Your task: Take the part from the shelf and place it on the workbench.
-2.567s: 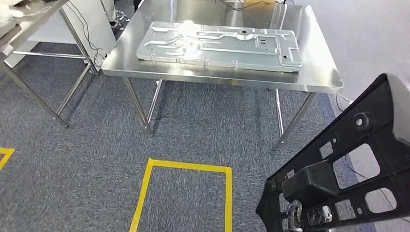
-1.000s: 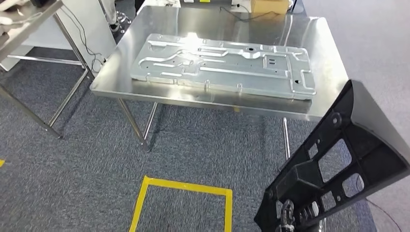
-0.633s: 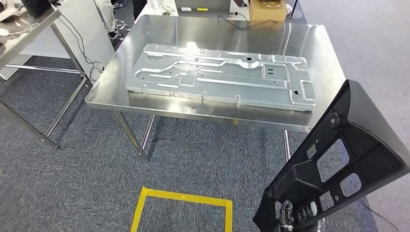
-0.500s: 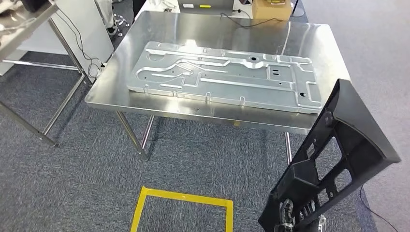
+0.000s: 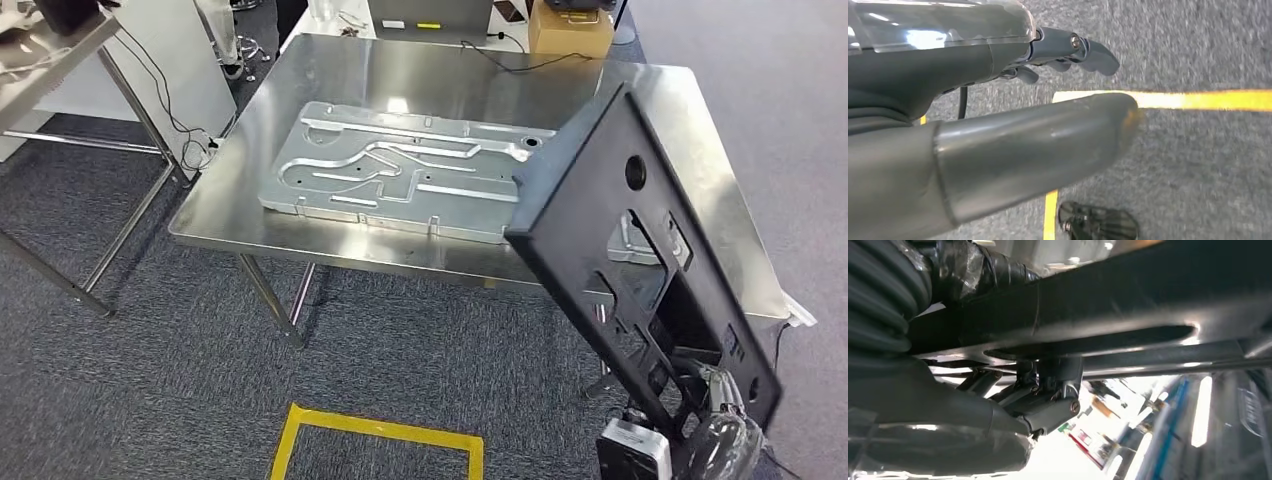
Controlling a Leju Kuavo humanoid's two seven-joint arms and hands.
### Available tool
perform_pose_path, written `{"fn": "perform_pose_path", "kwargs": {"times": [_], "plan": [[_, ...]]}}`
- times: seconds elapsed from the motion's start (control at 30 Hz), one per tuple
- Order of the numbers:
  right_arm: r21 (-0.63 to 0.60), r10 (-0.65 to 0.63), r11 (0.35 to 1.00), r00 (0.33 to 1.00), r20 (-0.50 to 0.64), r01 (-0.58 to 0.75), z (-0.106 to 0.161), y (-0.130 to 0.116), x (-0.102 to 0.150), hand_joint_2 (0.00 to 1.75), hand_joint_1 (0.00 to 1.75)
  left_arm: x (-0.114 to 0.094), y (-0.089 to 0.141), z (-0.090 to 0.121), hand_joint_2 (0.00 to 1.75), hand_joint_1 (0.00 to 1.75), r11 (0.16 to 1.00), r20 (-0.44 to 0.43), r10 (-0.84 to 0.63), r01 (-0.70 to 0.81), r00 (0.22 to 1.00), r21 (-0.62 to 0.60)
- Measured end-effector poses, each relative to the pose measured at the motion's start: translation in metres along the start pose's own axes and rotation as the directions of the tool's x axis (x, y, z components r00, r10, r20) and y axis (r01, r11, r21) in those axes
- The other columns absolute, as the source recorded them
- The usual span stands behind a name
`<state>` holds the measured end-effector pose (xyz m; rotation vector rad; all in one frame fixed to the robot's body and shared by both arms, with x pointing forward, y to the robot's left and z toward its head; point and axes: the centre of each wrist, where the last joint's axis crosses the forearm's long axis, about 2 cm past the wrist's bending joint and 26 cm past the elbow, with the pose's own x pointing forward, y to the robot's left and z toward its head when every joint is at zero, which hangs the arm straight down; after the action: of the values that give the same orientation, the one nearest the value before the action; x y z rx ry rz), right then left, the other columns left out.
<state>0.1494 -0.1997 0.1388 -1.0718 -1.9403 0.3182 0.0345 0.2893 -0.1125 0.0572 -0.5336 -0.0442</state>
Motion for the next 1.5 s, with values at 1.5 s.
{"fn": "perform_pose_path", "kwargs": {"times": [1.5], "plan": [[0.302,0.491,0.799,0.854,0.173,-0.521,-0.112,0.069,-0.076,1.75,1.75,0.013,0.013,-0.007,0.0,0.0,0.988,0.021,-0.136,0.138,0.99,-0.072]]}}
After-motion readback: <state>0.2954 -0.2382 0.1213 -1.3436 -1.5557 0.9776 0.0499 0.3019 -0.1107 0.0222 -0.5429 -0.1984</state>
